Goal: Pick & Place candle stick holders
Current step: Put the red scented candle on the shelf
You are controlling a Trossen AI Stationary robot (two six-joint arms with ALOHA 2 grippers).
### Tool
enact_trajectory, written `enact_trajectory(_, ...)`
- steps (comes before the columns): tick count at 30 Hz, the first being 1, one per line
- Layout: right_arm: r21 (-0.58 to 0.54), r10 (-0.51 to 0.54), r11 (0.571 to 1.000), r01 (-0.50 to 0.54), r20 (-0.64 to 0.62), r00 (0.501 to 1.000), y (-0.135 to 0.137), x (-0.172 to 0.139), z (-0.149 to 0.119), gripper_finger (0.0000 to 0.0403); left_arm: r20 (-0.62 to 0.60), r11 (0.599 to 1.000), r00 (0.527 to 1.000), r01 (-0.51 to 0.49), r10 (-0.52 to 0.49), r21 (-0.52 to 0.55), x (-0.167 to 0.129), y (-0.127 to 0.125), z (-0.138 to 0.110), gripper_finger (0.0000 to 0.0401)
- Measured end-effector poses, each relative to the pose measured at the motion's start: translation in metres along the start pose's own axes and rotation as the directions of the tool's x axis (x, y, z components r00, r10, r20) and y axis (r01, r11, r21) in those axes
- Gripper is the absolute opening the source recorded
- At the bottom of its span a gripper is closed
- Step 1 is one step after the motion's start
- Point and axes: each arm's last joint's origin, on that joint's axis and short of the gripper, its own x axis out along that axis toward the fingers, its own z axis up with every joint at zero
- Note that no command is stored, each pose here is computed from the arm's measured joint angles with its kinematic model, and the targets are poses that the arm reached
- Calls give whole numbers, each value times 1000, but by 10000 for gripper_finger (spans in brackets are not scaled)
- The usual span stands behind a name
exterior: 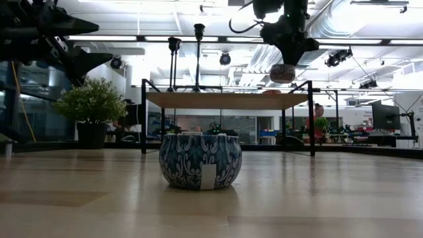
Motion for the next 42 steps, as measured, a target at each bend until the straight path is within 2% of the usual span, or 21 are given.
enact_trajectory(6, 11, -31, 999, 30, 27, 999, -11, 4, 9, 0, 1, 1000, 1000, 0, 0, 0, 0, 0, 0, 303)
enact_trajectory(14, 18, -53, 998, 53, -18, 998, -17, 23, 21, 0, 0, 1000, 1000, 0, 0, 0, 0, 0, 0, 303)
enact_trajectory(24, 9, -67, 998, 67, -23, 997, -24, 27, 25, 0, 0, 1000, 1000, 0, 0, 0, 0, 0, 0, 303)
enact_trajectory(42, 4, -50, 999, 50, -39, 998, -21, 38, 31, 0, 0, 1000, 1000, 0, 0, 0, 0, 0, 0, 303)
